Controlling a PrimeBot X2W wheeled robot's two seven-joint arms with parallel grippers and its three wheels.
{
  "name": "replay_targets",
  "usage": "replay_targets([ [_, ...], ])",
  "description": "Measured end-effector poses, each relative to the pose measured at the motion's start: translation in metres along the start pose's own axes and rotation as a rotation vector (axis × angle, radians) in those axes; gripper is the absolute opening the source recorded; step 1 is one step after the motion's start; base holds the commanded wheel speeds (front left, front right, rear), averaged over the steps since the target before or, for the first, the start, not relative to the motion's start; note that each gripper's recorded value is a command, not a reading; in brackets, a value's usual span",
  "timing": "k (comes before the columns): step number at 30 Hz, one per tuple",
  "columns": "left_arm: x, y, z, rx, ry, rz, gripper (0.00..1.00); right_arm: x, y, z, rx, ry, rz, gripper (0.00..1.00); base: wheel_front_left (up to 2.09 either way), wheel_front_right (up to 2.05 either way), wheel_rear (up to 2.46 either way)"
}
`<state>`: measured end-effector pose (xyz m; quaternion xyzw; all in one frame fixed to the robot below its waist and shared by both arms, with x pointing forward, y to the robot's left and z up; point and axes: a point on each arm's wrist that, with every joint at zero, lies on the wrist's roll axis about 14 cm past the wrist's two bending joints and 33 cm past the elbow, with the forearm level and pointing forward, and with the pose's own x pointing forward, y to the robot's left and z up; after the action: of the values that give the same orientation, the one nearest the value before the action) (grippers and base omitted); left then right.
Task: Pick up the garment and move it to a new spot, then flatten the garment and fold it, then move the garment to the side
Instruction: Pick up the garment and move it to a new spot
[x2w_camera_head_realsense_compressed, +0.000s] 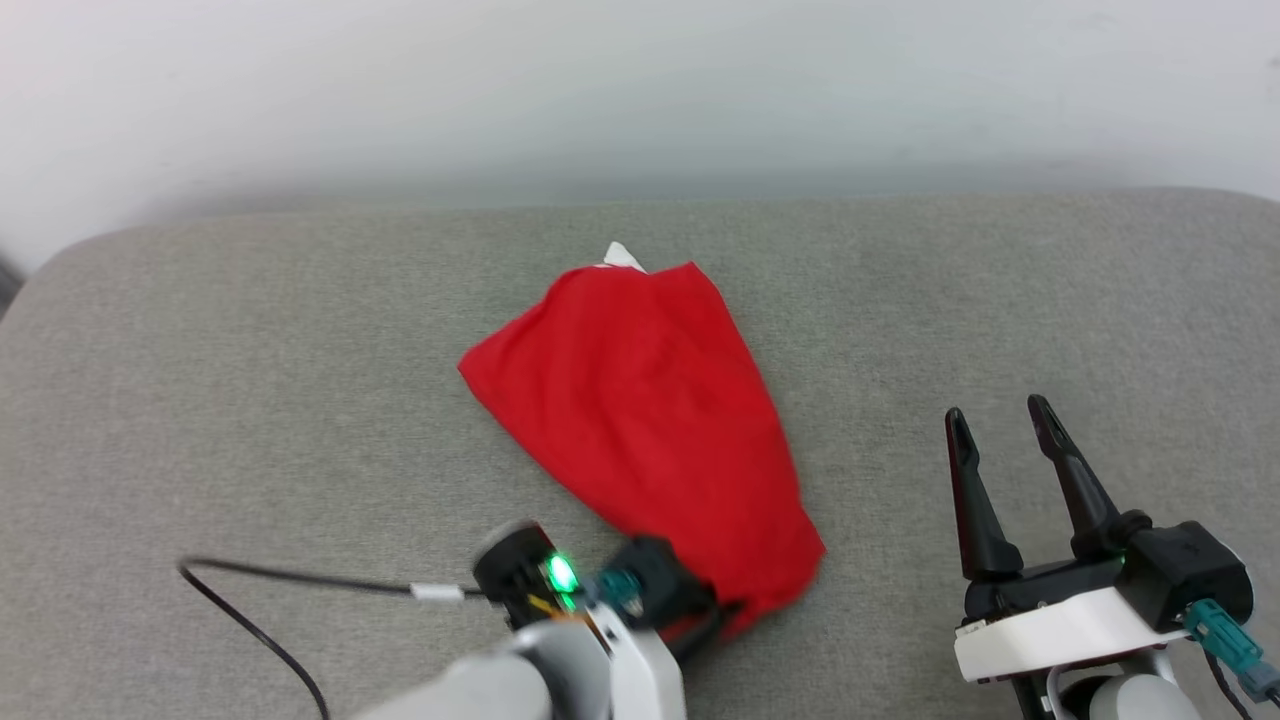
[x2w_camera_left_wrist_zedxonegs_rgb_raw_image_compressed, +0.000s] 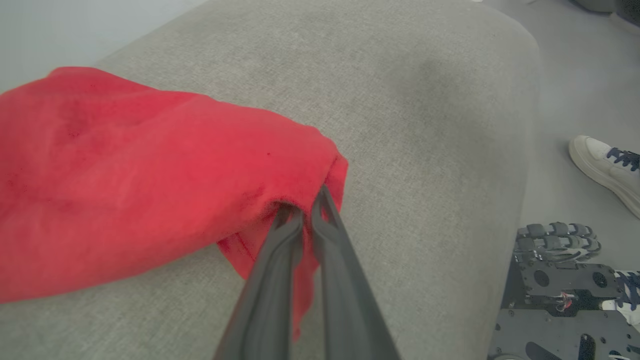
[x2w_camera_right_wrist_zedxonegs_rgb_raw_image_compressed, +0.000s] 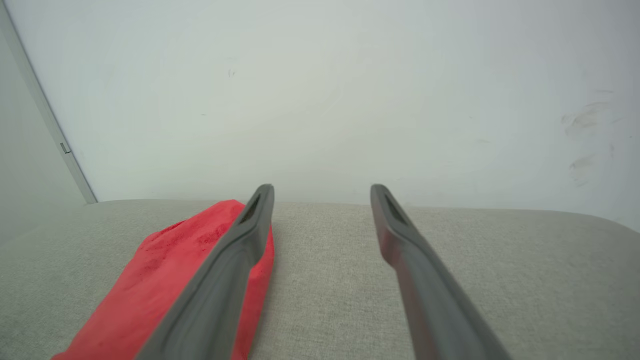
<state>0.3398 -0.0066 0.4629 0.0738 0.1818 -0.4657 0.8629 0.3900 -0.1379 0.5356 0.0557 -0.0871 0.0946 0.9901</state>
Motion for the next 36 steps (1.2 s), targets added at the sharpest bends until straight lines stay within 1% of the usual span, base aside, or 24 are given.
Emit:
replay_targets([
  [4, 0.001, -0.035, -0.019, -0.06, 0.037, -0.05, 0.0, 0.001, 0.006, 0.001, 0.0, -0.002, 0.019, 1.0, 0.0, 0.0, 0.0],
  [10, 0.012, -0.073, -0.015, -0.101, 0.012, -0.113, 0.0, -0.003, 0.012, 0.0, 0.0, 0.004, 0.033, 1.0, 0.0, 0.0, 0.0],
  [11, 0.013, -0.074, -0.012, -0.1, -0.005, -0.11, 0.55, -0.003, 0.013, 0.0, 0.0, 0.003, 0.034, 1.0, 0.0, 0.0, 0.0],
  [12, 0.015, -0.074, -0.008, -0.097, -0.023, -0.101, 1.0, -0.004, 0.013, 0.001, 0.0, 0.003, 0.036, 1.0, 0.0, 0.0, 0.0],
  [15, 0.016, -0.063, 0.004, -0.086, -0.089, -0.05, 1.0, -0.006, 0.013, 0.002, -0.003, 0.002, 0.036, 1.0, 0.0, 0.0, 0.0],
  [18, 0.01, -0.032, 0.026, -0.077, -0.195, 0.053, 1.0, -0.007, 0.014, 0.004, -0.005, -0.003, 0.037, 1.0, 0.0, 0.0, 0.0],
  [21, -0.005, 0.002, 0.043, -0.051, -0.289, 0.172, 1.0, -0.009, 0.015, 0.003, -0.009, 0.0, 0.039, 1.0, 0.0, 0.0, 0.0],
  [26, -0.048, 0.058, 0.063, -0.007, -0.414, 0.405, 1.0, -0.008, 0.022, 0.005, -0.012, -0.006, 0.06, 1.0, 0.0, 0.0, 0.0],
  [30, -0.091, 0.09, 0.068, 0.009, -0.47, 0.576, 1.0, -0.01, 0.026, 0.004, -0.012, -0.001, 0.073, 1.0, 0.0, 0.0, 0.0],
  [33, -0.127, 0.105, 0.077, 0.002, -0.547, 0.703, 1.0, -0.008, 0.028, 0.005, -0.014, -0.006, 0.08, 1.0, 0.0, 0.0, 0.0],
  [34, -0.145, 0.108, 0.072, -0.02, -0.573, 0.768, 1.0, -0.008, 0.029, 0.005, -0.015, -0.007, 0.083, 1.0, 0.0, 0.0, 0.0],
  [36, -0.158, 0.106, 0.059, -0.025, -0.566, 0.814, 1.0, -0.008, 0.03, 0.005, -0.014, -0.006, 0.085, 1.0, 0.0, 0.0, 0.0],
])
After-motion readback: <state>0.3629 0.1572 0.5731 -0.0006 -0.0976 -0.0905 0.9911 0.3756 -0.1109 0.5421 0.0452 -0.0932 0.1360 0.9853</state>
